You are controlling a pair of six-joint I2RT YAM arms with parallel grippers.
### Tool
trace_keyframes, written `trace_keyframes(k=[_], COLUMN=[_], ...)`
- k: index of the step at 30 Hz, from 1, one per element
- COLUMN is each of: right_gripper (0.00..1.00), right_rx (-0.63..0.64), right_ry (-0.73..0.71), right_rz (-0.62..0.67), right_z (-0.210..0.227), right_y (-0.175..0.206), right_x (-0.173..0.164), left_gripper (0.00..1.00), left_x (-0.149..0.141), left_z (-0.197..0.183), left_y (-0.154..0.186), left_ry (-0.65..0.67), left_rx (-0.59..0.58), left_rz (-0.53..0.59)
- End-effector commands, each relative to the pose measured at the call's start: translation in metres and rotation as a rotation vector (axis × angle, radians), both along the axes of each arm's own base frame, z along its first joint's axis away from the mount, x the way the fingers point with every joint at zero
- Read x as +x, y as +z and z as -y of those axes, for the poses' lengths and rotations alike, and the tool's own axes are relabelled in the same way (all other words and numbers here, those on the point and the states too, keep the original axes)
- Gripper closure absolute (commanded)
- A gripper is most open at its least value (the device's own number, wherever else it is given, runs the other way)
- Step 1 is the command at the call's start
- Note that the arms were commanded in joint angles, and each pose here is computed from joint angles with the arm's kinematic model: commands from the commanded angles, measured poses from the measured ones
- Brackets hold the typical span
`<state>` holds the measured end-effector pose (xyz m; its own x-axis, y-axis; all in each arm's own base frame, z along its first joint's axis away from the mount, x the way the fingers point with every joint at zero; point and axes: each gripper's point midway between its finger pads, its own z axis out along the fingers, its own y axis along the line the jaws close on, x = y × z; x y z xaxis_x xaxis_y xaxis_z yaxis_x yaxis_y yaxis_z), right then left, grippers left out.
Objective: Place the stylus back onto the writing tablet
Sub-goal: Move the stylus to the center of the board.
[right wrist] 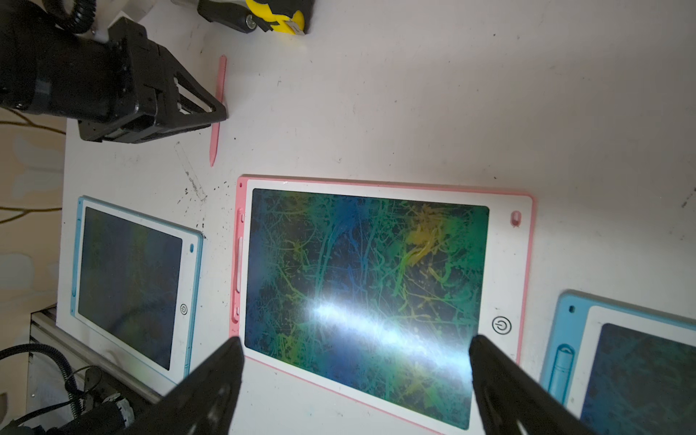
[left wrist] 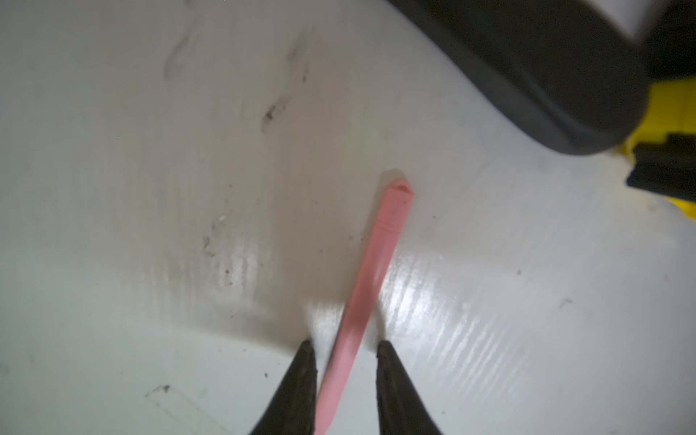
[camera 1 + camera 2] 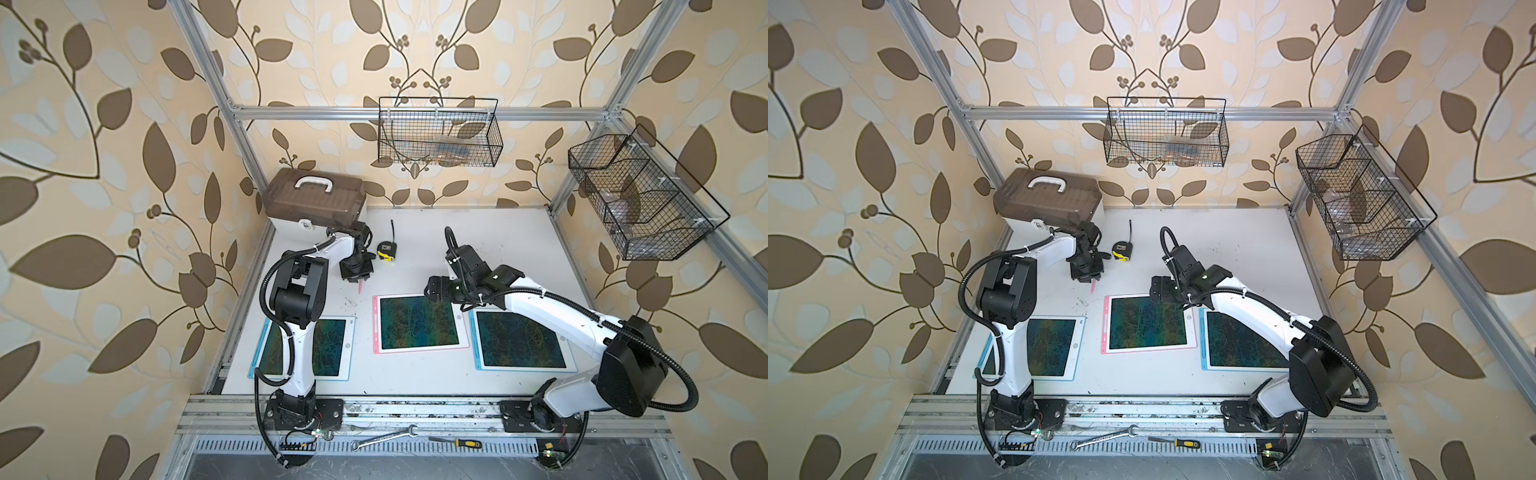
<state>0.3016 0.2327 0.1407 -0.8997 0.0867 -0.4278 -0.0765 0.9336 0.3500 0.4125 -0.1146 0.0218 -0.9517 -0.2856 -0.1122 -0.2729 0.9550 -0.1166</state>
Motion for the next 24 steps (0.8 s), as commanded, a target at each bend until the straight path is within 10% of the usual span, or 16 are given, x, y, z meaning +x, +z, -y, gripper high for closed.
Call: trace_keyframes(k=[1, 24], right_gripper=[0.07, 0.08], right_rx=[-0.012, -0.002], right_ry=[-0.015, -0.020], right_rz=[0.015, 0.032], right_z=[0.008, 0.018], right_y=[0.005, 0.011], right_x=[0.000, -0.003], left_gripper=[0.76, 0.93], left_x=[-0.013, -0.030], left_z=[0.000, 0.010], left_y=[-0.020, -0.021], left_ry=[0.009, 0.044], left_rx=[0.045, 0.038], left_rz=[-0.058, -0.084])
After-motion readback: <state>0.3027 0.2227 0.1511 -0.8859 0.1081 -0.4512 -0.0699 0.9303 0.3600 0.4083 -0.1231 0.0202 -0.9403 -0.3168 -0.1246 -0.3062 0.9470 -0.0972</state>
